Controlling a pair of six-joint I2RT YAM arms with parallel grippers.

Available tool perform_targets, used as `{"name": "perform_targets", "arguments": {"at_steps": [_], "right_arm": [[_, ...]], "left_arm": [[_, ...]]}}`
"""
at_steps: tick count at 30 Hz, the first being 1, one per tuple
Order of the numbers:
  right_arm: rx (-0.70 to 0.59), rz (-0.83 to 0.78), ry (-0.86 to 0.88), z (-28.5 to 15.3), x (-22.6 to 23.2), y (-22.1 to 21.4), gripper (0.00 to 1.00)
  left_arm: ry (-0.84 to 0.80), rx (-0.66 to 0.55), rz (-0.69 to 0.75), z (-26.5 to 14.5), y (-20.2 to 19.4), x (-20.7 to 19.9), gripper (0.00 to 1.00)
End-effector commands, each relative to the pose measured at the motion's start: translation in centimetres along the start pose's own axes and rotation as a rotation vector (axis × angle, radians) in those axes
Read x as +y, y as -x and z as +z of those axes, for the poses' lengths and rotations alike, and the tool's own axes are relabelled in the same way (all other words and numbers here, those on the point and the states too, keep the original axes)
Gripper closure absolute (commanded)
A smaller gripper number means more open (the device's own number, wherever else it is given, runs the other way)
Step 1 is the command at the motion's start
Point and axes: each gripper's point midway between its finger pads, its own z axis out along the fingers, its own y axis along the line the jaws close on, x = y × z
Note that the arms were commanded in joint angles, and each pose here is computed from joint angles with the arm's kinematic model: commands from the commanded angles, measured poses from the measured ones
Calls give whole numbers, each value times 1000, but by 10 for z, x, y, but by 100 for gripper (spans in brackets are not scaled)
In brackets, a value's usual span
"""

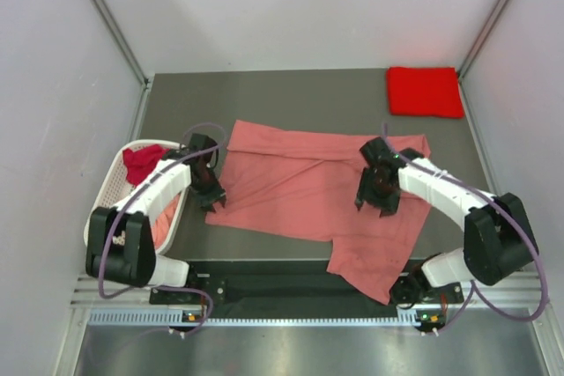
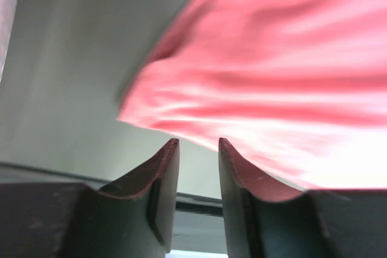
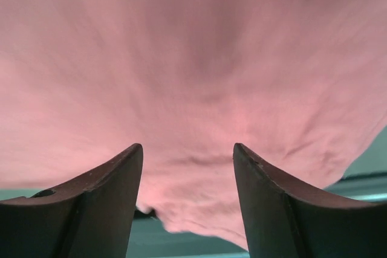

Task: Fold and stack the t-shirts
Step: Fold the tshirt

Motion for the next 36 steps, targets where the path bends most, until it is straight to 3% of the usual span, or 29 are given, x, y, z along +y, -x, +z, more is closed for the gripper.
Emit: {"name": "perform_targets", "arguments": {"at_steps": [1, 8, 11, 12, 13, 14, 16, 17, 18, 24, 36], "right_arm": [[-139, 96, 25, -32, -8, 67, 37], [-297, 323, 79, -54, -42, 185, 29], [-294, 330, 58, -50, -49, 217, 30], [-286, 365, 31, -45, -63, 233, 31], [-283, 363, 14, -42, -67, 237, 31], [-284, 370, -20, -34, -73, 245, 30], [-290, 387, -48, -26, -82, 254, 30], [-275, 393, -61, -17, -85, 256, 30], [-280, 404, -72, -14, -92, 259, 30], [-263, 354, -124, 12, -105, 269, 30], [-289, 260, -26, 60, -75, 324, 30]], "left_arm": [[-212, -142, 14, -53, 32, -43, 62], [-439, -318, 154, -85, 90, -145, 62], [-426, -280, 182, -57, 105, -173, 67], [-427, -299, 171, -65, 120, -185, 68], [-380, -257, 166, -41, 125, -190, 67], [-383, -302, 153, -52, 145, -204, 67], [-293, -229, 150, -16, 150, -206, 67], [-276, -285, 141, -26, 171, -215, 67], [-202, -231, 145, 1, 168, -208, 67], [-38, -209, 100, 45, 184, -191, 67], [-79, -125, -34, 109, 202, -182, 67]]}}
